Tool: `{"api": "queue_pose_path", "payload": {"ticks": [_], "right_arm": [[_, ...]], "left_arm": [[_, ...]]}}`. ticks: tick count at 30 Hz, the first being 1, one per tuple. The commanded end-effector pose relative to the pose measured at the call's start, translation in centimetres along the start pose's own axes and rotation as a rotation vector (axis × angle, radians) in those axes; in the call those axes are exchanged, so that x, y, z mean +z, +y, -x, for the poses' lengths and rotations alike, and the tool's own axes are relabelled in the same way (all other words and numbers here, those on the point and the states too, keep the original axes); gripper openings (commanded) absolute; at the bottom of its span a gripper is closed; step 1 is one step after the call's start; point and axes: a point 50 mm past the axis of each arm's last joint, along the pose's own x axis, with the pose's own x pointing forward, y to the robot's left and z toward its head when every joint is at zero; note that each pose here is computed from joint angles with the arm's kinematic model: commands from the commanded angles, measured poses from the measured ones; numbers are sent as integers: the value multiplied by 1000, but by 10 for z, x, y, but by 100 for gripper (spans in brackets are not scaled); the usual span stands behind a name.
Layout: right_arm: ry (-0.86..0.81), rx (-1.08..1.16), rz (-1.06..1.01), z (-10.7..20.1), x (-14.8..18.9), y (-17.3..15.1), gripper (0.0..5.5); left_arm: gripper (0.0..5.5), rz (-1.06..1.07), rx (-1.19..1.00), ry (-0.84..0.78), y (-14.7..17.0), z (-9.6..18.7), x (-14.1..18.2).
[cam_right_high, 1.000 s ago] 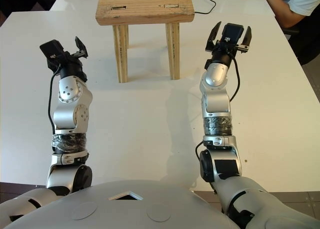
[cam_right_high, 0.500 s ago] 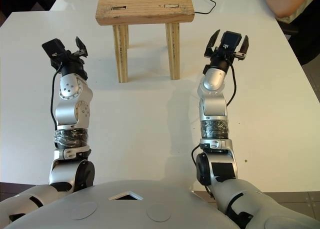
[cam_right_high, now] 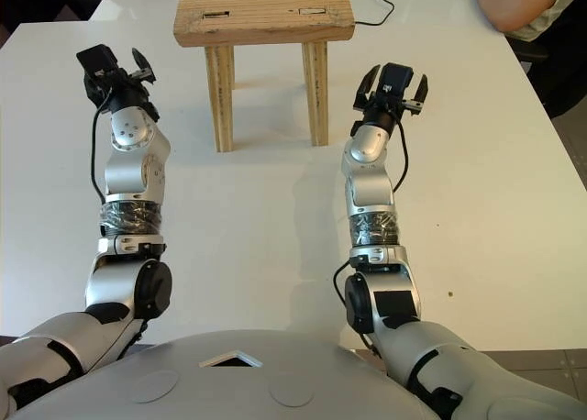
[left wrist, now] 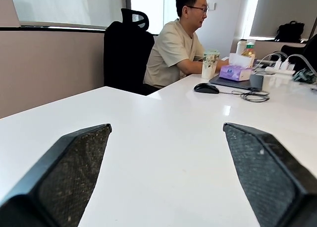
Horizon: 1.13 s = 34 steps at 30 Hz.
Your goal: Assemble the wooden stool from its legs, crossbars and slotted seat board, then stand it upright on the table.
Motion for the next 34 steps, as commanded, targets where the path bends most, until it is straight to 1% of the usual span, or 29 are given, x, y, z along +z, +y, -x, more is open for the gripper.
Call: {"api": "queue_pose_path", "payload": {"ticks": [1, 3, 7, 11, 13, 17, 21, 24, 26, 30, 34], "right_arm": [[41, -7, -26, 6, -4, 2, 441], [19, -18, -25, 7, 0, 0, 441], [-26, -31, 40, 4, 2, -8, 441], [-66, -25, 84, -6, 8, -11, 441], [-72, -50, 82, -10, 9, -12, 441], [-58, -54, 60, -10, 9, -4, 441], [-101, 0, 65, -17, 20, 6, 441], [-105, -16, 65, -26, 25, 4, 441], [-90, -4, 51, -27, 26, 8, 441], [-78, 14, 67, -24, 22, 10, 441], [-78, 79, 92, -18, 19, 19, 441]], "left_arm": [[419, -48, 30, 27, 17, -9, 2], [419, -49, 21, 33, 23, -11, 3], [419, -19, 22, 71, 31, -16, 2], [419, 72, 112, 90, 38, -12, -2], [419, 68, 140, 87, 37, -9, -4], [419, 77, 146, 54, 24, -2, -4], [419, 93, 125, 23, 3, 9, -4], [419, 63, 64, -33, -21, 15, 3], [419, 56, 42, -72, -29, 18, 9], [419, 70, 67, -6, -28, 25, -1], [419, 75, 95, 10, -21, 24, -4]]}}
